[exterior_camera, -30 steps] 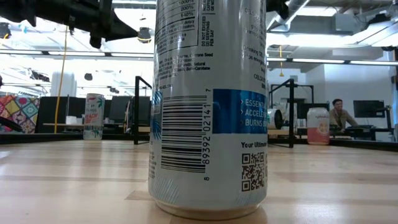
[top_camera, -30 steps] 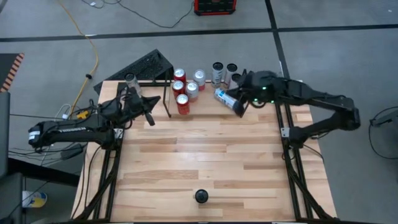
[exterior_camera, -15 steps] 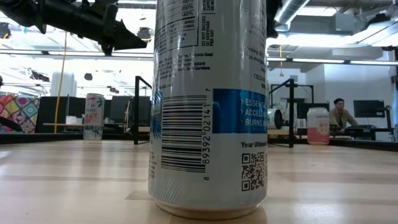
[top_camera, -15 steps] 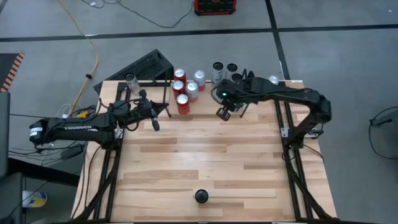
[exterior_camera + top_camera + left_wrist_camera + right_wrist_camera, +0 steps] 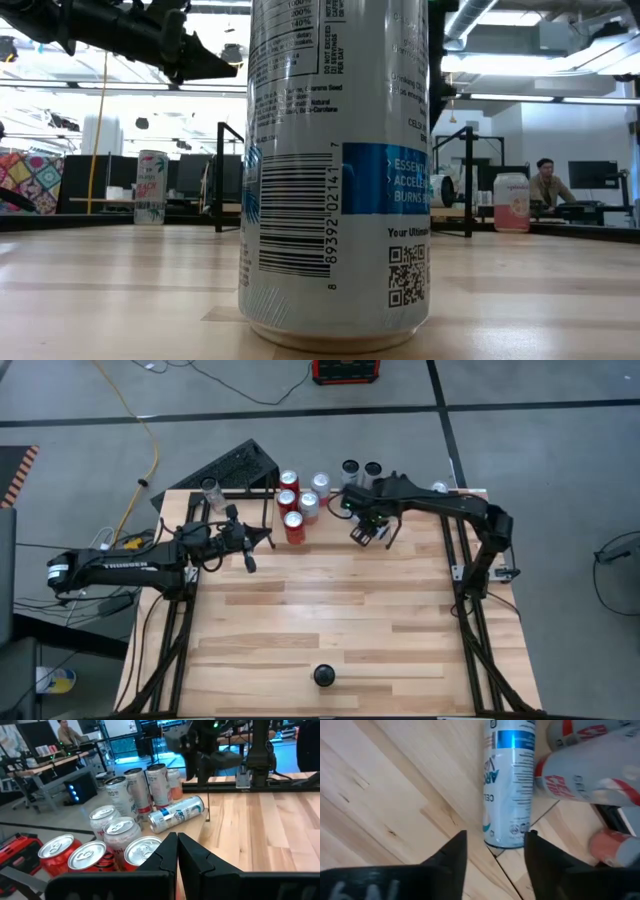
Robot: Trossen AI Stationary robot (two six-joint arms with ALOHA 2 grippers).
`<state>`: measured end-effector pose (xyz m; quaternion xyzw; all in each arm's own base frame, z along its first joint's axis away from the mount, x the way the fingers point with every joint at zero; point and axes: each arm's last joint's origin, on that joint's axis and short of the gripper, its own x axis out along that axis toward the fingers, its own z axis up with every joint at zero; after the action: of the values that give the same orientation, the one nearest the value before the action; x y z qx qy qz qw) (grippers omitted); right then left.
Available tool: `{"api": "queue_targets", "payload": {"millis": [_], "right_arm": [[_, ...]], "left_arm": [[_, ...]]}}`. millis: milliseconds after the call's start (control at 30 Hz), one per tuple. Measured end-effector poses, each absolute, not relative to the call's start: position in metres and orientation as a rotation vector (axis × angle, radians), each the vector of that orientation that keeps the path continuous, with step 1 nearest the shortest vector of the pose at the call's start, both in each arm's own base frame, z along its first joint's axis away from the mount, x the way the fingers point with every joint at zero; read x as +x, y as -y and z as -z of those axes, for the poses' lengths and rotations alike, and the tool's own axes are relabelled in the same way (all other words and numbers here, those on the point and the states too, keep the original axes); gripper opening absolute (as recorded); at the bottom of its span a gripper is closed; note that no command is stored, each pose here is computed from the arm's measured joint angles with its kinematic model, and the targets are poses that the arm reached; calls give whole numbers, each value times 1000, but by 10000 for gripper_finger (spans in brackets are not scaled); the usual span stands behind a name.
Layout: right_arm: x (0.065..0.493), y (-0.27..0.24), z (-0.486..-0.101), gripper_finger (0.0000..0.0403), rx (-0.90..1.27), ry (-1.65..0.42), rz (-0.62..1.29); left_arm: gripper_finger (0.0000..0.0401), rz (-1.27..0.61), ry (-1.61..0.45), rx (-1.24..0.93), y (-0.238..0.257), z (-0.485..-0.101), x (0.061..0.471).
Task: Place canned beverage on shelf
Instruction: Adjust the white blue soda can
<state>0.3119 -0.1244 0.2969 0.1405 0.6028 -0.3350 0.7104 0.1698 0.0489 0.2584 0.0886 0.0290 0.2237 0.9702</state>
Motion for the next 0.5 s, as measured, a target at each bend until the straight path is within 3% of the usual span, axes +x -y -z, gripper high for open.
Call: {"api": "queue_targets", "payload": {"millis": [233,500], "right_arm": [[322,128,-281,251,297,-1383,748],[320,128,-325,261,280,-1300,725]], "left_arm": [[0,-449,-61,194,-49,-258,170],[0,-449,-56,184,-49,-259,170]]}}
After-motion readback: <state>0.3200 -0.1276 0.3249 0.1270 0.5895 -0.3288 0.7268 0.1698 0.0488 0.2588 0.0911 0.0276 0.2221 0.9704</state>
